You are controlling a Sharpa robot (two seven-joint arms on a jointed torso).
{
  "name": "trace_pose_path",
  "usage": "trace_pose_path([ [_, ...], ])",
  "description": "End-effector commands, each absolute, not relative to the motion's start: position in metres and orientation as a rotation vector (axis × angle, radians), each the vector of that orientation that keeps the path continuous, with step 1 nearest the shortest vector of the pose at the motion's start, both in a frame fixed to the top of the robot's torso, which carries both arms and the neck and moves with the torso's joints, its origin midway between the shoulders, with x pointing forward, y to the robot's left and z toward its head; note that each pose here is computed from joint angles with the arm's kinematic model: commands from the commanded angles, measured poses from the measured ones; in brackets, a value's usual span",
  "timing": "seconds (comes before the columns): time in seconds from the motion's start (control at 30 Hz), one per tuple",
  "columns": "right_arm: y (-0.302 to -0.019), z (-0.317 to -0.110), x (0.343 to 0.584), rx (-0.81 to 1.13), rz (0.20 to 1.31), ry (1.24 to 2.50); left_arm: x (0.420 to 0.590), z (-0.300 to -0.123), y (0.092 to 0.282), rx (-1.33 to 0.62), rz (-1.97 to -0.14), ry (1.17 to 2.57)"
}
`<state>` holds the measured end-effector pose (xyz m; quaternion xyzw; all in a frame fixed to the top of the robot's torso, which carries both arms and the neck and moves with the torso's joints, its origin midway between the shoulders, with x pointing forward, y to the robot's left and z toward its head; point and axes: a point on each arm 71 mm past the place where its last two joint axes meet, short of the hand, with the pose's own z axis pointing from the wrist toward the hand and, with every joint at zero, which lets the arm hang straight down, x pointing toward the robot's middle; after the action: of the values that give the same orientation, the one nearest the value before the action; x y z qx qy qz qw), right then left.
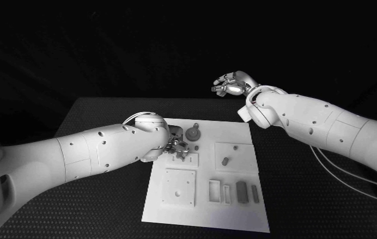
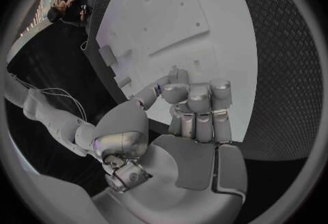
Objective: Assemble the parts on the task board
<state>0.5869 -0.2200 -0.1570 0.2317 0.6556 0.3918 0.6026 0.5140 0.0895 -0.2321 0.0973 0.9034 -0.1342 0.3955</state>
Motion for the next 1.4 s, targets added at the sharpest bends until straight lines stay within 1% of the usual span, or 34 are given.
trace_pose_path([
  [0.03,-0.219,-0.158,0.586,0.530,0.918,1.528,0.512,-0.234,0.088,0.245,-0.342,2.318],
  [0.2,-0.220,-0.158,0.586,0.531,0.916,1.528,0.512,-0.234,0.089,0.209,-0.366,2.315],
  [0.7,-0.221,-0.158,0.586,0.533,0.913,1.528,0.513,-0.234,0.100,0.112,-0.392,2.287],
  [1.17,-0.223,-0.158,0.586,0.535,0.909,1.526,0.512,-0.232,0.102,-0.016,-0.441,2.222],
  [1.4,-0.223,-0.158,0.587,0.536,0.908,1.527,0.506,-0.233,0.099,-0.039,-0.460,2.241],
])
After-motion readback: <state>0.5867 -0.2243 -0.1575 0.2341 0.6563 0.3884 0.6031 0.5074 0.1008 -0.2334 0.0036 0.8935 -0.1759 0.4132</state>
